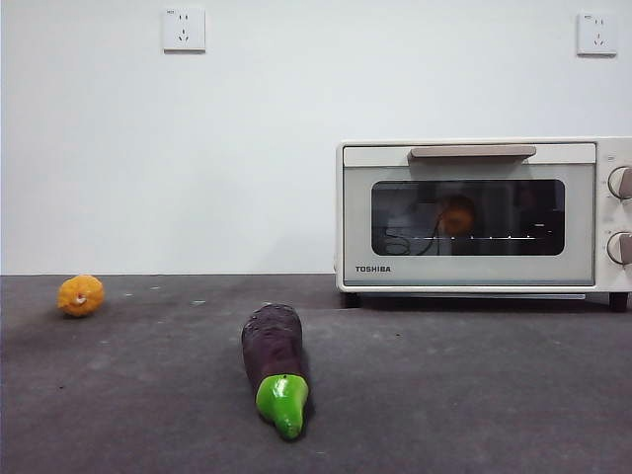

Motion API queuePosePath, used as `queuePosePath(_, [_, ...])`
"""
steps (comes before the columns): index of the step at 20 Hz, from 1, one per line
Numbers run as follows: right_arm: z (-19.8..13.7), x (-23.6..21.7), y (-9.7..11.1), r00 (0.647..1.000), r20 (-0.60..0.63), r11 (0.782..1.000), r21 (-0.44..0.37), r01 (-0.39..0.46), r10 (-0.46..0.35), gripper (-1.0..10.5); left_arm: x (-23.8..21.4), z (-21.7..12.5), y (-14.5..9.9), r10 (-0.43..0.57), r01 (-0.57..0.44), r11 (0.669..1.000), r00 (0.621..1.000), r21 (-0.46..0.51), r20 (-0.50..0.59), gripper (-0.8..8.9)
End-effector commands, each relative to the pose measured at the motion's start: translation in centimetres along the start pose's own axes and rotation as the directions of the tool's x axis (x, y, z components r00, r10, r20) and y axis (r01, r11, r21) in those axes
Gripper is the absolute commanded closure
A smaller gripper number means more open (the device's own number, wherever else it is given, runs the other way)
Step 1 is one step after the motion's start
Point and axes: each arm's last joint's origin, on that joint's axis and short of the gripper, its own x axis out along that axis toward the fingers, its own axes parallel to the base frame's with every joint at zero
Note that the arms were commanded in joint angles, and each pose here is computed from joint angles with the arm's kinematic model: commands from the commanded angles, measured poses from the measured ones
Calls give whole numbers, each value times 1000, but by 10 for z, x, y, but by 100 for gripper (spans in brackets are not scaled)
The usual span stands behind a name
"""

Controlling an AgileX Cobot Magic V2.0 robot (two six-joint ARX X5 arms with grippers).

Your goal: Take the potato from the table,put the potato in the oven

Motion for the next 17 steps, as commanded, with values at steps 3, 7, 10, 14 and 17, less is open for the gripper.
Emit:
queuePosePath(3, [-1,0,0,1000,-17,1000,-1,5,-5,946,-23,-25,15,130,-126,991,985,-44,110,817])
queuePosePath(7, [-1,1,0,1000,-22,1000,-2,6,-6,946,-17,-80,14,226,-213,973,952,-84,204,817])
queuePosePath(10, [-1,1,0,1000,-22,1000,-2,6,-6,946,1,-139,8,282,-237,953,922,-188,266,817])
queuePosePath(14, [-1,1,0,1000,-22,1000,-2,6,-6,946,36,-220,-5,309,-243,943,892,-226,329,817])
queuePosePath(17, [-1,1,0,1000,-22,1000,-2,6,-6,946,54,-271,-15,312,-247,943,890,-225,333,817])
